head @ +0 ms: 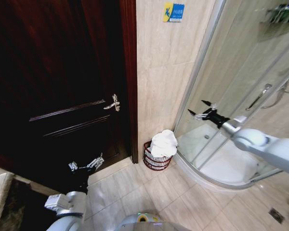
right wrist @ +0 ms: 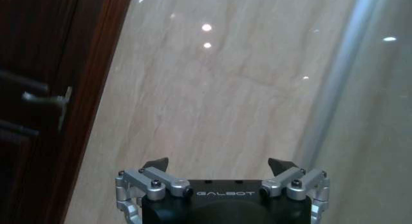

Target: Discard the used towel into the hamper.

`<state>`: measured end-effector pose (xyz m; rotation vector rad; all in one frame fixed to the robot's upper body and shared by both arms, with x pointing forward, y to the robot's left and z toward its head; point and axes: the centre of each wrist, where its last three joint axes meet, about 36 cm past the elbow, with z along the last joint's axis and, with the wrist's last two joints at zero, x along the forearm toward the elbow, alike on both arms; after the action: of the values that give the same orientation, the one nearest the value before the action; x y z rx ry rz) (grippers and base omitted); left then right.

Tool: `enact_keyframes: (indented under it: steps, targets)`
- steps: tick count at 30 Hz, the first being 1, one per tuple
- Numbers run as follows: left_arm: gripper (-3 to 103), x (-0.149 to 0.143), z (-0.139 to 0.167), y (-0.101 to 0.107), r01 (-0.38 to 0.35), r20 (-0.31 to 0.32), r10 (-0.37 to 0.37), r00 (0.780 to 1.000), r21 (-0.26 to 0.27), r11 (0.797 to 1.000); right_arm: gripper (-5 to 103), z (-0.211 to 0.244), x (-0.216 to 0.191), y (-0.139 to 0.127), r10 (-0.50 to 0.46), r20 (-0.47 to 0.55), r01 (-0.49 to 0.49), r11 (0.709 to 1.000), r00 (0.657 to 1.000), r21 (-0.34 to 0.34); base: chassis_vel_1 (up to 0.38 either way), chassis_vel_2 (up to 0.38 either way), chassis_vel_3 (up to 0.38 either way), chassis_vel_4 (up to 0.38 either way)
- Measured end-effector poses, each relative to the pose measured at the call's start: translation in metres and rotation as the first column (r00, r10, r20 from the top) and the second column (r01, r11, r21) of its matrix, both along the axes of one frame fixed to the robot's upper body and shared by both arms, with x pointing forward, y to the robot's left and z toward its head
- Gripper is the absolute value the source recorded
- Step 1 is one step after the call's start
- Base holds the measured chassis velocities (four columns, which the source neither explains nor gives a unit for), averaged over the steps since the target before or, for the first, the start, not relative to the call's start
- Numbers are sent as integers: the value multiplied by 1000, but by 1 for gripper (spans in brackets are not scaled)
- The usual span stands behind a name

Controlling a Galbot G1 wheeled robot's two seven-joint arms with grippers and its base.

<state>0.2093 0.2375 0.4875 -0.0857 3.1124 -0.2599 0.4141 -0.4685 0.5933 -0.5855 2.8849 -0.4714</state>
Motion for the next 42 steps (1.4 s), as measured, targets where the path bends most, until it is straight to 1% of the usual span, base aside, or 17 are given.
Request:
enact_keyframes:
  steps: [2, 3, 7, 8, 11, 12, 14, 15, 17, 18, 20, 22, 26, 32, 35, 39, 42]
  targets:
    - [100, 0, 0, 0, 0, 0, 0, 1000, 0, 1000, 100, 6, -27, -2, -36, 18, 35, 999, 999, 36, 0, 0, 0, 0]
    - [100, 0, 0, 0, 0, 0, 0, 1000, 0, 1000, 100, 6, -27, -2, -36, 18, 35, 999, 999, 36, 0, 0, 0, 0]
    - [100, 0, 0, 0, 0, 0, 0, 1000, 0, 1000, 100, 6, -67, -1, -112, 29, 108, 989, 993, 102, 0, 0, 0, 0]
    - [100, 0, 0, 0, 0, 0, 0, 1000, 0, 1000, 100, 6, -67, -1, -112, 29, 108, 989, 993, 102, 0, 0, 0, 0]
    - [100, 0, 0, 0, 0, 0, 0, 1000, 0, 1000, 100, 2, -91, 7, -156, 33, 150, 980, 987, 130, 0, 0, 0, 0]
    - [100, 0, 0, 0, 0, 0, 0, 1000, 0, 1000, 100, 2, -91, 7, -156, 33, 150, 980, 987, 130, 0, 0, 0, 0]
    - [100, 0, 0, 0, 0, 0, 0, 1000, 0, 1000, 100, 0, -99, 22, -169, 62, 157, 973, 984, 168, 0, 0, 0, 0]
    - [100, 0, 0, 0, 0, 0, 0, 1000, 0, 1000, 100, 0, -99, 22, -169, 62, 157, 973, 984, 168, 0, 0, 0, 0]
    - [100, 0, 0, 0, 0, 0, 0, 1000, 0, 1000, 100, -7, -103, 42, -178, 77, 158, 963, 981, 219, 0, 0, 0, 0]
    - [100, 0, 0, 0, 0, 0, 0, 1000, 0, 1000, 100, -7, -103, 42, -178, 77, 158, 963, 981, 219, 0, 0, 0, 0]
    - [100, 0, 0, 0, 0, 0, 0, 1000, 0, 1000, 100, -21, -110, 62, -175, 67, 153, 953, 982, 260, 0, 0, 0, 0]
    - [100, 0, 0, 0, 0, 0, 0, 1000, 0, 1000, 100, -32, -114, 76, -173, 63, 149, 949, 983, 279, 0, 0, 0, 0]
    - [100, 0, 0, 0, 0, 0, 0, 1000, 0, 1000, 100, -48, -116, 91, -186, 78, 154, 941, 979, 302, 0, 0, 0, 0]
    - [100, 0, 0, 0, 0, 0, 0, 1000, 0, 1000, 100, -76, -121, 104, -204, 71, 170, 927, 976, 335, 0, 0, 0, 0]
    - [100, 0, 0, 0, 0, 0, 0, 1000, 0, 1000, 100, -97, -118, 112, -222, 65, 183, 911, 973, 368, 0, 0, 0, 0]
    - [100, 0, 0, 0, 0, 0, 0, 1000, 0, 1000, 100, -111, -118, 118, -222, 58, 185, 909, 973, 375, 0, 0, 0, 0]
    - [100, 0, 0, 0, 0, 0, 0, 1000, 0, 1000, 100, -144, -122, 132, -196, 34, 172, 919, 980, 356, 0, 0, 0, 0]
